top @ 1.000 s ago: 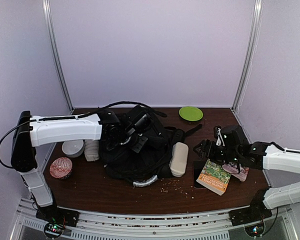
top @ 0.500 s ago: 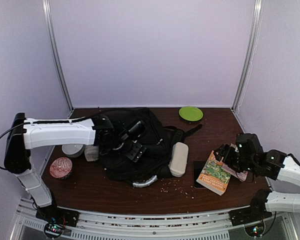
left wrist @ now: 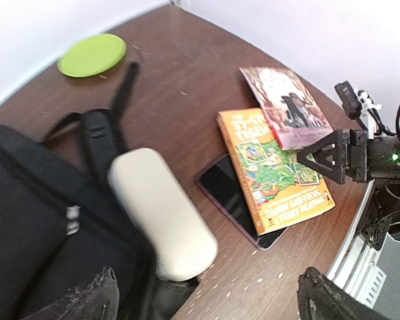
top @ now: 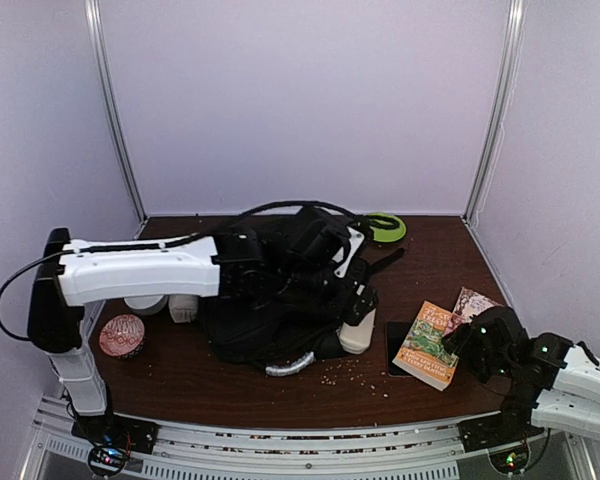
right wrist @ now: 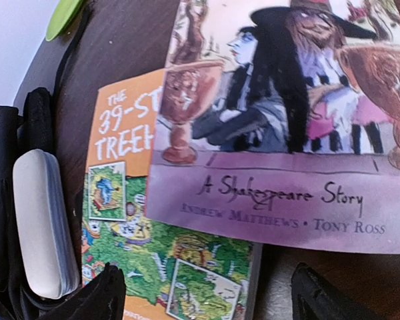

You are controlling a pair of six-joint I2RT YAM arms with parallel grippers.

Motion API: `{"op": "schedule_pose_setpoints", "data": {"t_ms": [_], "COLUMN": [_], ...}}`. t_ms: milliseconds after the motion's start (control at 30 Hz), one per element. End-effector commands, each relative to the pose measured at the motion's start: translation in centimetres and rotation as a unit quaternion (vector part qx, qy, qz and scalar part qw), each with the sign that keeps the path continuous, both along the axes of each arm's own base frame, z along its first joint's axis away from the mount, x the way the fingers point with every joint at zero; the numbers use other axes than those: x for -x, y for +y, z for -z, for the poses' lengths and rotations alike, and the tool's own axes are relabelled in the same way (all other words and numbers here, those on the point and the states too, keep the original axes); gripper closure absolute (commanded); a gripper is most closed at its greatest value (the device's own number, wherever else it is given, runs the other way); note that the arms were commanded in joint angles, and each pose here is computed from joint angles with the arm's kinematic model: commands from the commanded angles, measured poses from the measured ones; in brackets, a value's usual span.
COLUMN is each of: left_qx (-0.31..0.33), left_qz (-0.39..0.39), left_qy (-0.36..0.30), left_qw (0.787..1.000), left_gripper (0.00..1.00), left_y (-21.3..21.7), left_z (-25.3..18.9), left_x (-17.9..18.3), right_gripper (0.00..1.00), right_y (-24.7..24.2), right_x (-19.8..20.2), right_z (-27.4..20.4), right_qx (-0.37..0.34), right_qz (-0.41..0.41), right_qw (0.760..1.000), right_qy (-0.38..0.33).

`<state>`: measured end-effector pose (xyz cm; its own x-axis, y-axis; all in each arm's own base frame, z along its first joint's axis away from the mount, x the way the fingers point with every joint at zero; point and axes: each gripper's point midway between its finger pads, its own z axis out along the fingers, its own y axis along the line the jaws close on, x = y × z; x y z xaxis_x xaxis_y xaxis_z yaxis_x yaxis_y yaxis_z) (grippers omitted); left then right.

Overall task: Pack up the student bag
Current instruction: Pick up the book from the center of the board.

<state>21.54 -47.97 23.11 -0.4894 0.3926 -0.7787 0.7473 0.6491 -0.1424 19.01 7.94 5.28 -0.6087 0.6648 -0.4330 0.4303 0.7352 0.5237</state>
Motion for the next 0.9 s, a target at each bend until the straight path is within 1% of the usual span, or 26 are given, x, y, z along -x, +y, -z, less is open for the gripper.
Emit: {"op": "schedule_pose_setpoints", "data": {"t_ms": [0,67,267,367,433,500,633,733,867], "left_qx": [0.039,0.034,0.017,0.013,0.008,0.003,0.007,0.021,0.027], "left_qz": [0.045,0.040,0.016,0.019,0.021,0.019,0.024,0.036,0.050], "left_qy": [0.033,0.034,0.022,0.025,0.025,0.023,0.026,0.036,0.052], "left_qw": [0.998,0.998,0.999,0.999,0.999,1.000,0.999,0.998,0.997], "left_gripper": [0.05,0.06,0.06,0.06,0.06,0.06,0.06,0.06,0.06], "left_y": [-4.7,-4.7,-3.5,-3.5,-3.5,-3.3,-3.4,-3.9,-4.6], "left_z": [0.8,1.3,2.3,2.8,3.1,3.4,3.6,3.4,3.7], "left_x": [0.6,0.4,-0.2,-0.1,-0.1,-0.2,-0.4,-0.5,-0.5], "right_gripper": [0.14,0.14,0.14,0.14,0.15,0.15,0.15,0.14,0.13], "right_y": [-1.2,-2.0,-3.2,-3.9,-4.3,-4.2,-4.5,-5.1,-6.8], "right_x": [0.2,0.2,-0.3,-0.4,-0.5,-0.9,-1.7,-2.6,-3.8], "right_z": [0.0,-0.5,-1.0,-1.1,-1.8,-3.2,-6.0,-7.9,-8.9], "right_qx": [-0.025,-0.034,-0.110,-0.118,-0.107,-0.087,-0.026,0.013,0.048], "right_qz": [0.055,0.084,0.176,0.203,0.204,0.188,0.159,0.149,0.155], "right_qw": [0.998,0.996,0.976,0.969,0.969,0.974,0.982,0.984,0.983], "right_qy": [-0.011,-0.025,-0.064,-0.076,-0.083,-0.094,-0.100,-0.095,-0.082]}}
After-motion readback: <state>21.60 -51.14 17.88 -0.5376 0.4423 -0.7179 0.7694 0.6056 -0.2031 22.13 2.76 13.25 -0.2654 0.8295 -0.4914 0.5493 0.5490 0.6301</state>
